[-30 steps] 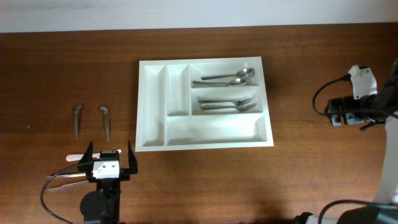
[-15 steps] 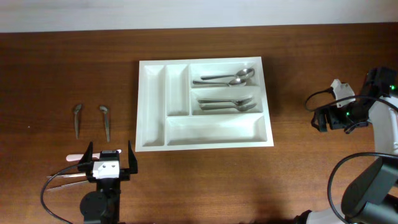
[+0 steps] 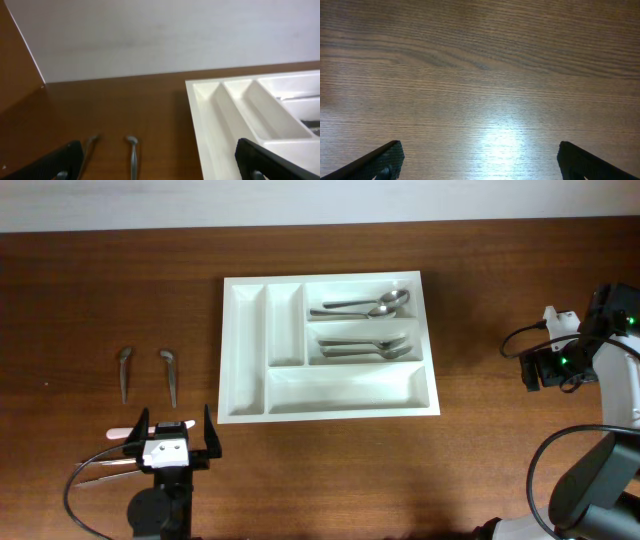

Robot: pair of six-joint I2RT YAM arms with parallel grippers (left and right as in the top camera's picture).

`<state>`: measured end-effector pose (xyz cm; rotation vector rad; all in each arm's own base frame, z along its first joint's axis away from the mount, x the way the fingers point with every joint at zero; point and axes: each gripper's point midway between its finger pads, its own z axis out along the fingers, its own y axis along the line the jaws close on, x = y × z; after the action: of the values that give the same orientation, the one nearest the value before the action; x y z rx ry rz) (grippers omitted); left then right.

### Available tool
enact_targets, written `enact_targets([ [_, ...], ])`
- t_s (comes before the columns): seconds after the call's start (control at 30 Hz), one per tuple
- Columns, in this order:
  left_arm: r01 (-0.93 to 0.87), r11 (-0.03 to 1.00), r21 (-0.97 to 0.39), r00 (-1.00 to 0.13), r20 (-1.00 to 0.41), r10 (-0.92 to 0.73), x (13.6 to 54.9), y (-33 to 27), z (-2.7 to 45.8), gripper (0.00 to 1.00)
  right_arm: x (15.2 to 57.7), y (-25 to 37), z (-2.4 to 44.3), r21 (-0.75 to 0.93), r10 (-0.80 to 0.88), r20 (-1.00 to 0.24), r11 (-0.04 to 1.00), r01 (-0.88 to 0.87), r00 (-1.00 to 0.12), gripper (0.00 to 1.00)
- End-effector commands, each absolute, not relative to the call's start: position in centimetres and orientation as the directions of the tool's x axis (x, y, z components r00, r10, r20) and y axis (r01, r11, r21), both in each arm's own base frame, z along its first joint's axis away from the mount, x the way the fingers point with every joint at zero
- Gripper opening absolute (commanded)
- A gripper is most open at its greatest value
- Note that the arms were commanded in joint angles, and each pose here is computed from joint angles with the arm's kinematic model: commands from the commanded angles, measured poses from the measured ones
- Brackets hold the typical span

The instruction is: Pack container

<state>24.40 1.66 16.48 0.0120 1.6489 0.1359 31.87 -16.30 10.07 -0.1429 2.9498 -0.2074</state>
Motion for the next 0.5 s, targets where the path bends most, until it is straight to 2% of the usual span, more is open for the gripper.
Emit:
enact_targets([
  [0.0,-0.093,0.994,0.058,-0.058,-0.997,0.053,23.5,1.9,19.5,0.99,31.9,-16.4,10.1,-0.148,-0.105,-0.175,0.986,-0.08,-0.979,0.99],
  [0.1,-0.09,0.995,0.054,-0.121,-0.992,0.042,22.3,1.9,20.2,0.99,31.9,-16.3,10.1,-0.145,-0.106,-0.176,0.986,-0.08,-0.979,0.99],
  [0.33,-0.071,0.996,0.049,-0.014,-0.999,0.048,21.2,1.4,25.1,0.99,31.9,-16.3,10.1,-0.145,-0.106,-0.176,0.986,-0.08,-0.979,0.99],
  [0.43,-0.071,0.997,0.043,-0.026,-0.999,0.041,21.1,1.4,25.0,0.99,31.9,-16.3,10.1,-0.145,-0.106,-0.176,0.986,-0.08,-0.979,0.99],
  [0.47,-0.089,0.996,-0.002,-0.053,-0.999,-0.007,20.9,1.7,24.5,0.99,31.9,-16.3,10.1,-0.145,-0.106,-0.176,0.986,-0.08,-0.979,0.99],
])
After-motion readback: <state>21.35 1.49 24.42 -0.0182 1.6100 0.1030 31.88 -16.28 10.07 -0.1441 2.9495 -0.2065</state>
